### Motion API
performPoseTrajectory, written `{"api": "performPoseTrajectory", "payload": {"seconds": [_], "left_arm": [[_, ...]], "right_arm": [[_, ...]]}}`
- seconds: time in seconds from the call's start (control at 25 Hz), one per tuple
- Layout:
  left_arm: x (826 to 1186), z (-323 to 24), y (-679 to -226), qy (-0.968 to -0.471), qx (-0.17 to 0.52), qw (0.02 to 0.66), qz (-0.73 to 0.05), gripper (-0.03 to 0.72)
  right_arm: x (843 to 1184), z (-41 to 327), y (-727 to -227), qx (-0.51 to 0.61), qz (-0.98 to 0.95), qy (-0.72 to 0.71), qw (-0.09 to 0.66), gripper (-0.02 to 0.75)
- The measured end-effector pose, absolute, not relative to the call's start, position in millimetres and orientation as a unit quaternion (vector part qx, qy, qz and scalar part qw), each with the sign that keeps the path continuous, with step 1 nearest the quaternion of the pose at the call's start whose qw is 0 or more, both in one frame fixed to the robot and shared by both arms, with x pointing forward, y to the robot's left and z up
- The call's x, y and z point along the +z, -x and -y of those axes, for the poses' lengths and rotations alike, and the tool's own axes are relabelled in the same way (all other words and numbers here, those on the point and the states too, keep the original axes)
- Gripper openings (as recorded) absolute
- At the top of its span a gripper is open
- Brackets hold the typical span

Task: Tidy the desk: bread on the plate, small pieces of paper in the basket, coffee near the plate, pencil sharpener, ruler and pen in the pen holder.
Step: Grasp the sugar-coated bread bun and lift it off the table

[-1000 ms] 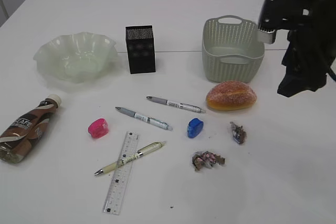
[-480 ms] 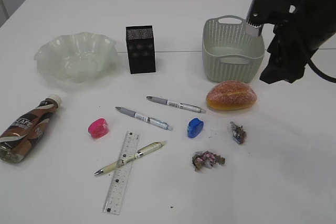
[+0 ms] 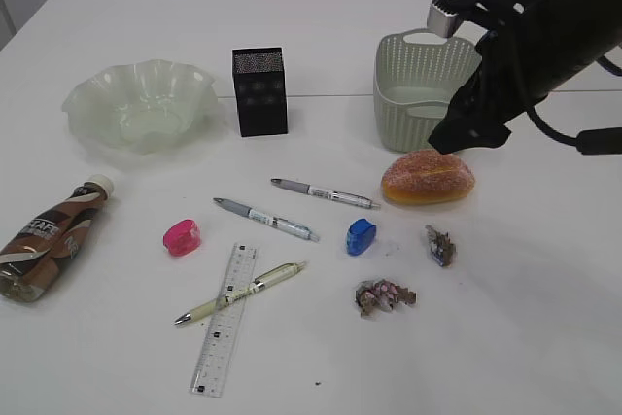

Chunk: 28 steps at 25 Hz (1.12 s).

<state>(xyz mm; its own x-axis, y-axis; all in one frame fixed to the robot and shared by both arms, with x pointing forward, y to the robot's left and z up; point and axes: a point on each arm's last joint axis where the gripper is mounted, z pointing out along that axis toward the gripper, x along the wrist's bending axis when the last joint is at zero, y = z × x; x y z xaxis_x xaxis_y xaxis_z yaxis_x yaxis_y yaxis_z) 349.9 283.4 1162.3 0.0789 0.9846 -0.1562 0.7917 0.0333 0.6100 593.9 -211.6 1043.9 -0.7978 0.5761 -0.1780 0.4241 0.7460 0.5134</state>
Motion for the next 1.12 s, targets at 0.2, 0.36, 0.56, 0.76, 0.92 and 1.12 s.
{"api": "performPoseTrajectory", "payload": {"seconds": [0.2, 0.36, 0.56, 0.76, 0.92, 1.12], "left_arm": [[1162, -283, -350, -0.675, 0.166, 0.290, -0.658, 0.393], [1162, -283, -350, -0.675, 0.166, 0.290, -0.658, 0.393], [1162, -283, -350, -0.675, 0.164, 0.291, -0.658, 0.393], [1163, -282, -350, -0.675, 0.159, 0.297, -0.657, 0.393], [1163, -281, -350, -0.674, 0.157, 0.298, -0.657, 0.393], [1163, -281, -350, -0.674, 0.156, 0.299, -0.657, 0.393]], "right_arm": [[1018, 211, -610, 0.222, -0.915, -0.293, 0.164, 0.615], [998, 210, -618, 0.213, -0.917, -0.299, 0.156, 0.590], [986, 215, -629, 0.180, -0.930, -0.248, 0.201, 0.541], [986, 220, -633, 0.118, -0.955, -0.108, 0.250, 0.537], [975, 221, -635, 0.100, -0.963, -0.063, 0.243, 0.535], [949, 222, -636, 0.070, -0.977, -0.025, 0.201, 0.533]]}}
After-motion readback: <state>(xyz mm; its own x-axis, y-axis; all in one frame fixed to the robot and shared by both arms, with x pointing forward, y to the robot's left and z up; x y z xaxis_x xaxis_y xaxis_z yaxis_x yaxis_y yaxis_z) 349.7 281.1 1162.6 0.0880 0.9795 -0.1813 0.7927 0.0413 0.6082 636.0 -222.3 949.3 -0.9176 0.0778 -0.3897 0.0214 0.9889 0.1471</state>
